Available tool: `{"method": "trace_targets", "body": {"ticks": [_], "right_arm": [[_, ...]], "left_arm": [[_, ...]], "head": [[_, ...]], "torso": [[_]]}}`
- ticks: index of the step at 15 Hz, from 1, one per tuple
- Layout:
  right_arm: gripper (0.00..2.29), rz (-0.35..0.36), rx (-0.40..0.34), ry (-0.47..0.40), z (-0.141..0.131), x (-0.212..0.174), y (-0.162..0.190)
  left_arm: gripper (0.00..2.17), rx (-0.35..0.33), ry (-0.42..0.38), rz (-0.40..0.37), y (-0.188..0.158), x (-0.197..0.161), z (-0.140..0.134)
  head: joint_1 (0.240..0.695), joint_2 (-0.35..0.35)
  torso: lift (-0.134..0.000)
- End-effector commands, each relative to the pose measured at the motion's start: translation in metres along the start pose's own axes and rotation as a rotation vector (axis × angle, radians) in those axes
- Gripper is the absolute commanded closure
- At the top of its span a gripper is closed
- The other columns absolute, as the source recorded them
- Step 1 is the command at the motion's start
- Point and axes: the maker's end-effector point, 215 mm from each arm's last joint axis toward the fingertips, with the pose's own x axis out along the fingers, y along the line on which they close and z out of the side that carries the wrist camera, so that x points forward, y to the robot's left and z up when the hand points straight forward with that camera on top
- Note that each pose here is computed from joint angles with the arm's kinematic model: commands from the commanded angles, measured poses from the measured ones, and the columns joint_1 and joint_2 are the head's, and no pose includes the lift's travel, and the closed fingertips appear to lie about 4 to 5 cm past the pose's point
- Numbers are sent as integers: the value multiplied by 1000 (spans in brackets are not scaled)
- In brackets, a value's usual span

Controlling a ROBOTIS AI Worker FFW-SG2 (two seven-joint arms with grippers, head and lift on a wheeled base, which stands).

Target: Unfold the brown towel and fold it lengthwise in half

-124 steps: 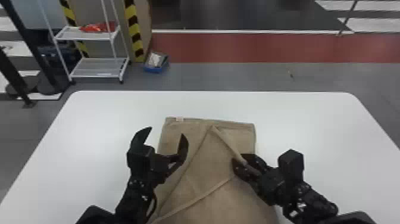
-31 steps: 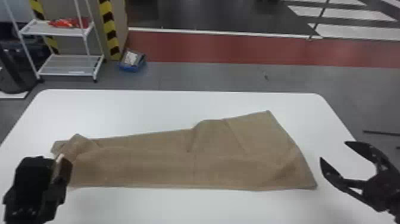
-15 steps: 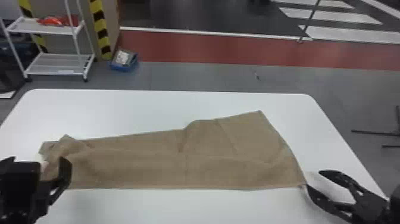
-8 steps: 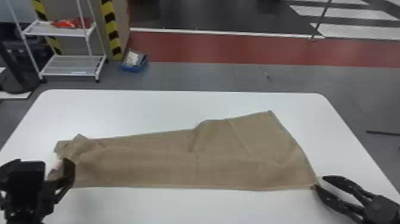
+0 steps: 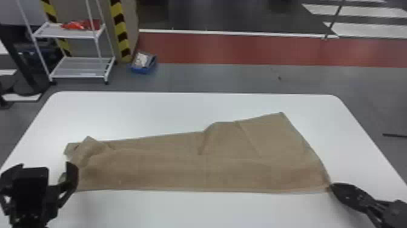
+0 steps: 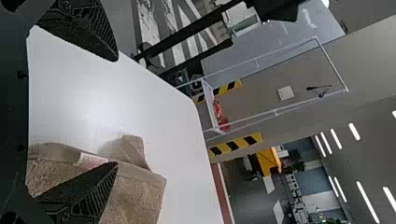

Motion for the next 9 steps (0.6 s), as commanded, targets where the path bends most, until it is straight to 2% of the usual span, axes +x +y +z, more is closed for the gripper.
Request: {"method": "trace_targets", "body": {"ticks": [1, 3, 6, 9], "right_arm": [[1214, -8, 14, -31, 14, -4, -1], [1214, -35, 18, -44, 19, -13, -12], [1214, -75, 26, -52, 20, -30, -26], [1214, -72, 24, -53, 21, -28, -24]], "left_arm": [[90, -17, -22, 16, 11, 0, 4], [90, -30, -14, 13, 19, 2, 1], [90, -104, -14, -197, 2, 2, 1], [87, -166, 12, -392, -14, -5, -14]], "head": [[695, -60], [695, -44], [695, -57], [695, -114]], "torso": [[-119], [-119], [-119], [-119]]}}
